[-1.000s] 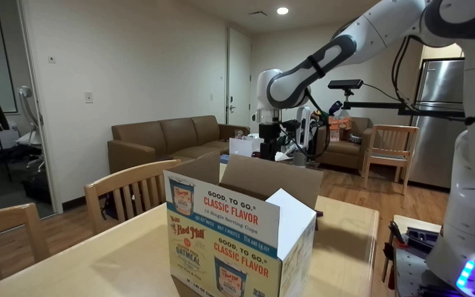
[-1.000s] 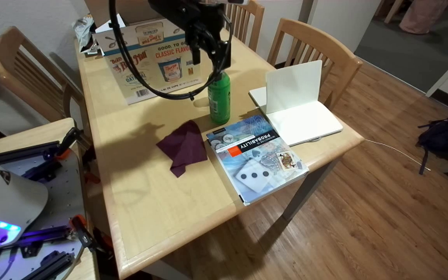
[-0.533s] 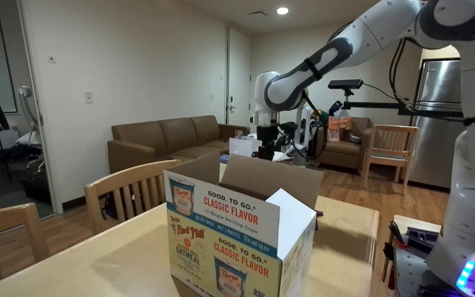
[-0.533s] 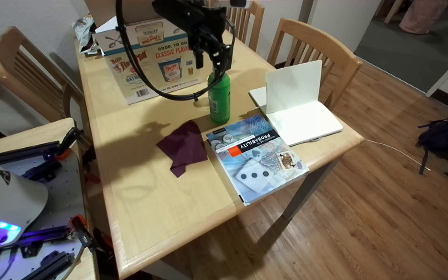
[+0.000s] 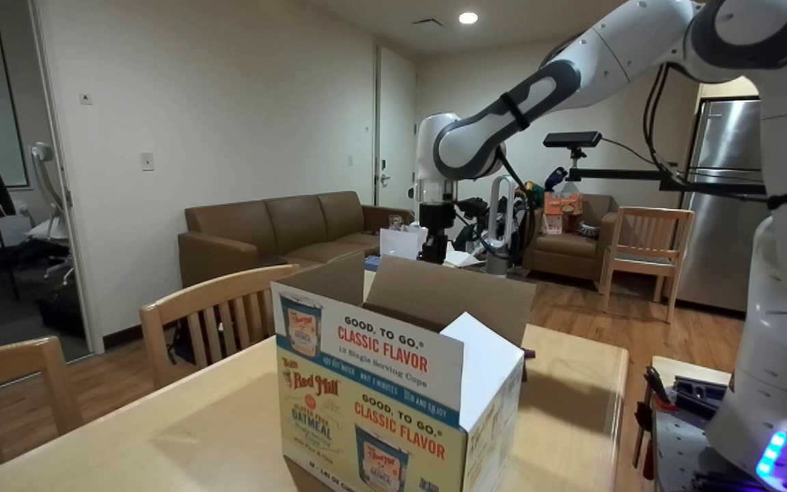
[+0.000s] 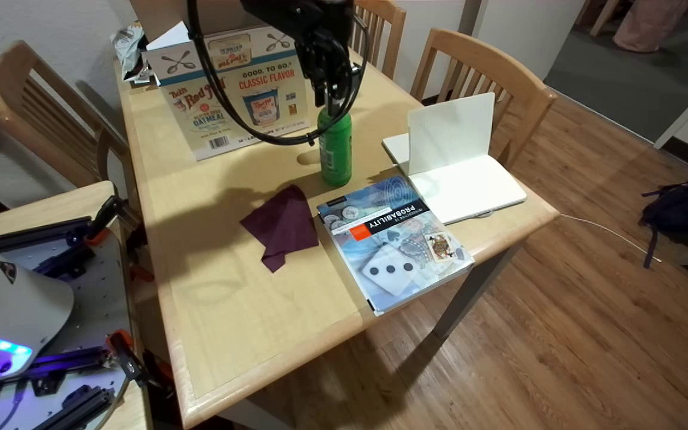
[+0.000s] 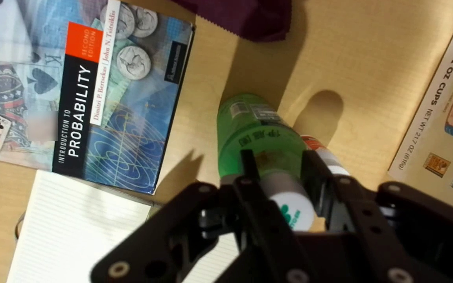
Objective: Put the green bottle inside the white box
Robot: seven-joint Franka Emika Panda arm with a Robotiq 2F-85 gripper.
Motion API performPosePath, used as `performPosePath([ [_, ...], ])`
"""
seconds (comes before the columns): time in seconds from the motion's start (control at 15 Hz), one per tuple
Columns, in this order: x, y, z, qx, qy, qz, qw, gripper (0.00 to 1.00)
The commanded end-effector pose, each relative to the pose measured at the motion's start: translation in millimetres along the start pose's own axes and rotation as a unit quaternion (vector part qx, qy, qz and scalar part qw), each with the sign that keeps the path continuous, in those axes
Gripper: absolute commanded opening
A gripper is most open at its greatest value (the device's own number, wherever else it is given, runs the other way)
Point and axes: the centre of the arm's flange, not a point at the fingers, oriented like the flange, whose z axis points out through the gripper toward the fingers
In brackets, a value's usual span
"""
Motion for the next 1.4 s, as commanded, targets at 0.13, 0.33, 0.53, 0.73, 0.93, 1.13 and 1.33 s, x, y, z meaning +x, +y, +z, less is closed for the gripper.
performPosePath([
  [0.13,5.7,2.5,0.2,-0.004,0.0,-0.015,0.9999,0.12],
  [0.33,8.8,-0.6,-2.6,-0.008,0.002,-0.02,0.9998,0.12],
  [0.53,16.4,-9.0,-5.5,-0.016,0.003,-0.036,0.9992,0.12],
  [0.73,27.7,-17.1,-15.7,-0.02,0.013,-0.052,0.9983,0.11],
  [0.93,46.6,-25.3,-30.6,-0.037,0.026,-0.069,0.9966,0.11],
  [1.13,64.7,-31.9,-47.2,-0.061,0.038,-0.085,0.9938,0.11],
  [1.33,80.8,-42.5,-62.7,-0.082,0.05,-0.103,0.99,0.11],
])
